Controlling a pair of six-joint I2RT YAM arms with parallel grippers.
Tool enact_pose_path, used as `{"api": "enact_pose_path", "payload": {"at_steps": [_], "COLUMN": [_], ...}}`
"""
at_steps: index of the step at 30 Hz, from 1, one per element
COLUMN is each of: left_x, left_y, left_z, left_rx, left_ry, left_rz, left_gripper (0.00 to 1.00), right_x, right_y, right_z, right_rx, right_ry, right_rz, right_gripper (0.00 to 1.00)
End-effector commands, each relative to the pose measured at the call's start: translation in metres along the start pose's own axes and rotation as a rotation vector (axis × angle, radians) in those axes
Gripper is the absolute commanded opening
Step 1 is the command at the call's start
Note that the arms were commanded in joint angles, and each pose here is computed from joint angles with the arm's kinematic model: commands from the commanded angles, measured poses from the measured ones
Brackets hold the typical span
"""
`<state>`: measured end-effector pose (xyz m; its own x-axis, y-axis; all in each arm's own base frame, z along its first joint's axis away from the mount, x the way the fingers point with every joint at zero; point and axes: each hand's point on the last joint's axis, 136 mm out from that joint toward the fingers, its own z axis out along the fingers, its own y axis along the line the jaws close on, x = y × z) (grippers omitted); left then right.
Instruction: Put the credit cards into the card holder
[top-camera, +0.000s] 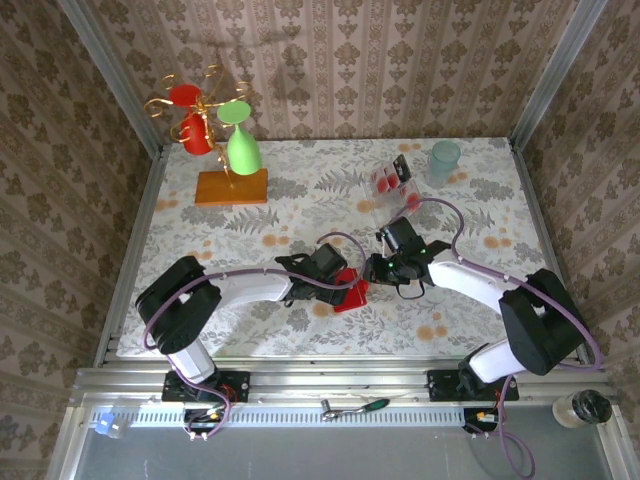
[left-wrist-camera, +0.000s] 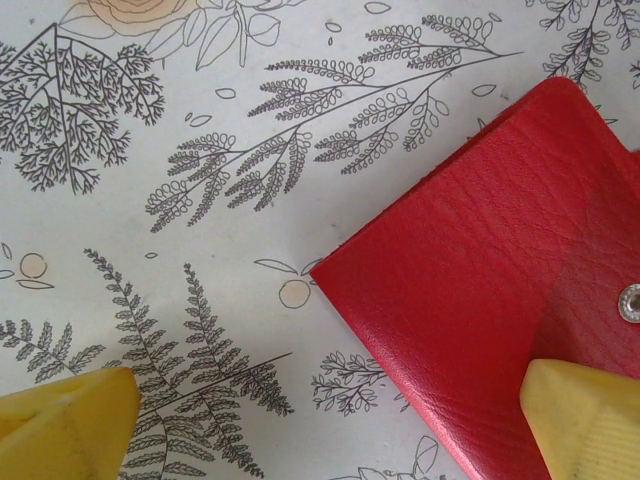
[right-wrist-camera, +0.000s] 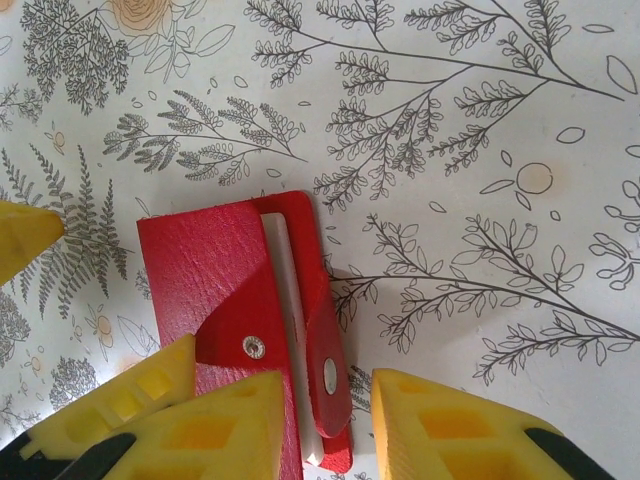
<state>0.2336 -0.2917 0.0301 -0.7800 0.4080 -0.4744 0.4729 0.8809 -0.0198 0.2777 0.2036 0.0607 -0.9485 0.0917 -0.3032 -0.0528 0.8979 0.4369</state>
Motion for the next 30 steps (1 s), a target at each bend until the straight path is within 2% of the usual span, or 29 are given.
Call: {"api": "enact_pose_path", "payload": {"at_steps": [1, 10, 17, 25, 30], "left_x": [0.027, 0.028, 0.027, 0.025, 0.026], "left_y": [0.009, 0.009, 0.009, 0.008, 0.008], "left_z": [0.008, 0.009, 0.009, 0.009, 0.009], "left_rx": [-0.037, -0.04, -0.037, -0.033, -0.031], "left_ry": [0.076, 0.078, 0.076, 0.069, 0.068], "left_rz": [0.061, 0.062, 0.058, 0.059, 0.057], "left_gripper": [1.0, 1.0, 1.0, 1.0, 1.0], "right_x": [-0.002, 0.0, 0.002, 0.0, 0.008], "right_y": [0.006, 0.006, 0.008, 0.035, 0.043], "right_z": [0.001, 0.006, 0.009, 0.011, 0.029], "right_rx": [-0.01, -0.014, -0.032, -0.158, -0.164], "right_ry": [0.018, 0.029, 0.036, 0.036, 0.068], "right_rz": [-0.021, -0.018, -0.011, 0.02, 0.025], "right_gripper": [0.3, 0.22, 0.0, 0.0, 0.0]}}
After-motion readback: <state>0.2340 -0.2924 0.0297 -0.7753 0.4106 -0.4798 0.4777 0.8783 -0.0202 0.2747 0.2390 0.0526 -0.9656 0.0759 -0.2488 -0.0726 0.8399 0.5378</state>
